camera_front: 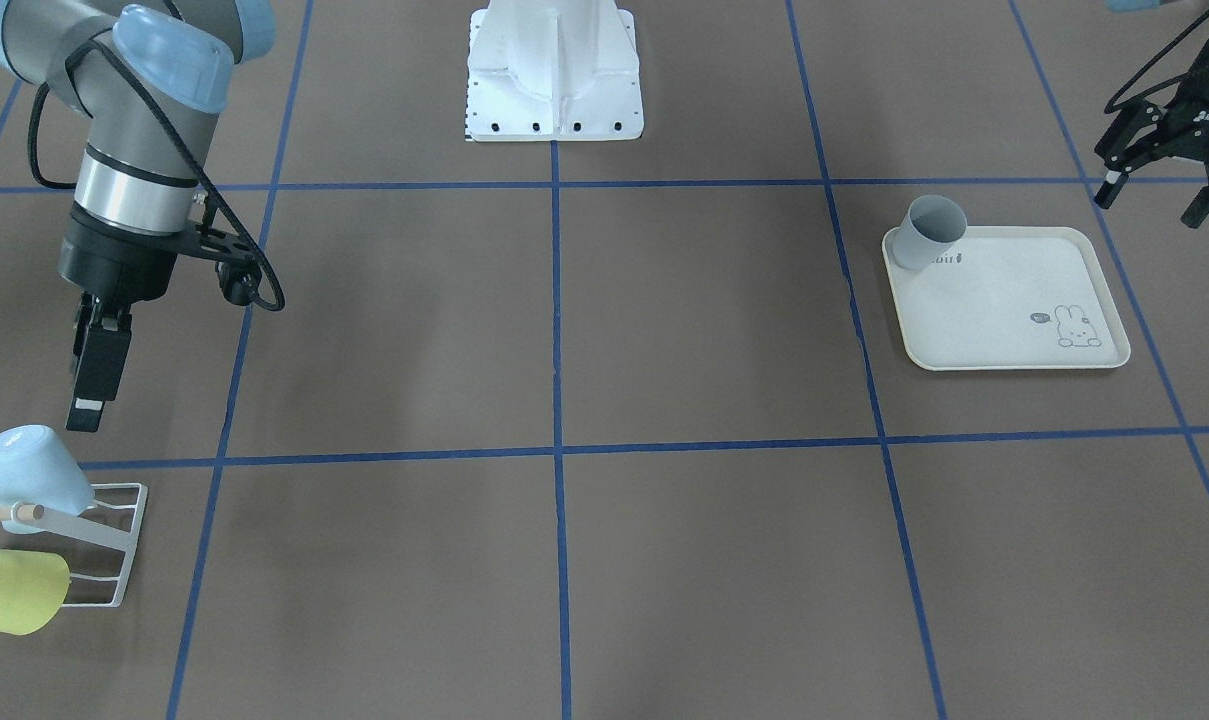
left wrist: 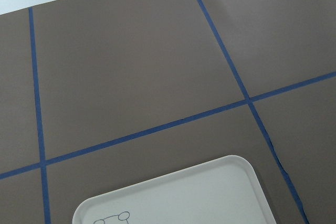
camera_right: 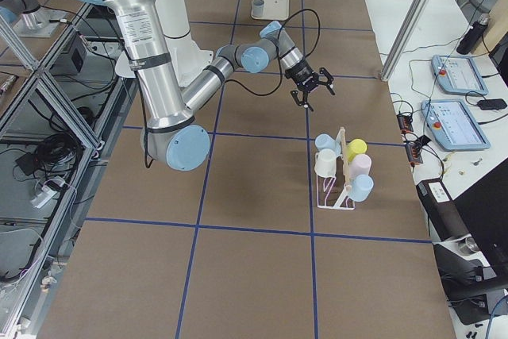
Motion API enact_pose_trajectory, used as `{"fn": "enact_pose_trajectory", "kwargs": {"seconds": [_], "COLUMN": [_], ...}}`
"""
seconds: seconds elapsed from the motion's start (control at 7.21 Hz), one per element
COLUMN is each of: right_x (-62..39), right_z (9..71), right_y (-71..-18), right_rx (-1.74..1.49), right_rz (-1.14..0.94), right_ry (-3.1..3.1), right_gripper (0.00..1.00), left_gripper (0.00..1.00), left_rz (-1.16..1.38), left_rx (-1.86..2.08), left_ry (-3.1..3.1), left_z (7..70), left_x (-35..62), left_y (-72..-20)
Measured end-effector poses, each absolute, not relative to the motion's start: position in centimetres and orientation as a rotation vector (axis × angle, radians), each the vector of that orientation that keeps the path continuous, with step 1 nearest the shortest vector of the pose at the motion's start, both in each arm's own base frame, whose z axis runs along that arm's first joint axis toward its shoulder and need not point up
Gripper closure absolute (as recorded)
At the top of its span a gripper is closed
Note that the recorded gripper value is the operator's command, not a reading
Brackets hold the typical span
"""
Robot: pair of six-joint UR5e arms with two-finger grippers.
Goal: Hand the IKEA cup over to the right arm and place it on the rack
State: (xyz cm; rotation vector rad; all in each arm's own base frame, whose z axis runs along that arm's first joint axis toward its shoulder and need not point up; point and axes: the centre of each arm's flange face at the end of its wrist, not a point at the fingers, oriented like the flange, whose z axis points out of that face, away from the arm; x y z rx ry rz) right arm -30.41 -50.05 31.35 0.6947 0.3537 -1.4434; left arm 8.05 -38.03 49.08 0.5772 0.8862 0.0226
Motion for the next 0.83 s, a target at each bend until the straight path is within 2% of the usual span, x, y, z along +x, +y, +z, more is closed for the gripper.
{"fn": "enact_pose_trajectory", "kwargs": {"seconds": [0.42, 0.69, 0.83], "right_x": [-30.3, -31.2, -31.6], "right_z": [25.5, 22.4, 21.9], "right_y": [-44.9, -42.1, -41.5], "right_rx": [0.808, 0.845, 0.85], "right_rz": [-1.029, -0.865, -0.838], "right_ry": [-0.2, -0.405, -0.445], "right_gripper": [0.01, 0.01, 0.01], "left_gripper": [0.0, 0.01, 0.08], "left_rz": [-0.056, -0.069, -0.062], "left_rx": [0.456, 0.408, 0.4], "left_ry": [0.977, 0.988, 0.961], "left_z": [49.7, 50.1, 51.2], "left_x": [17.1, 21.8, 22.7], "left_y": [-35.6, -33.3, -32.3]}}
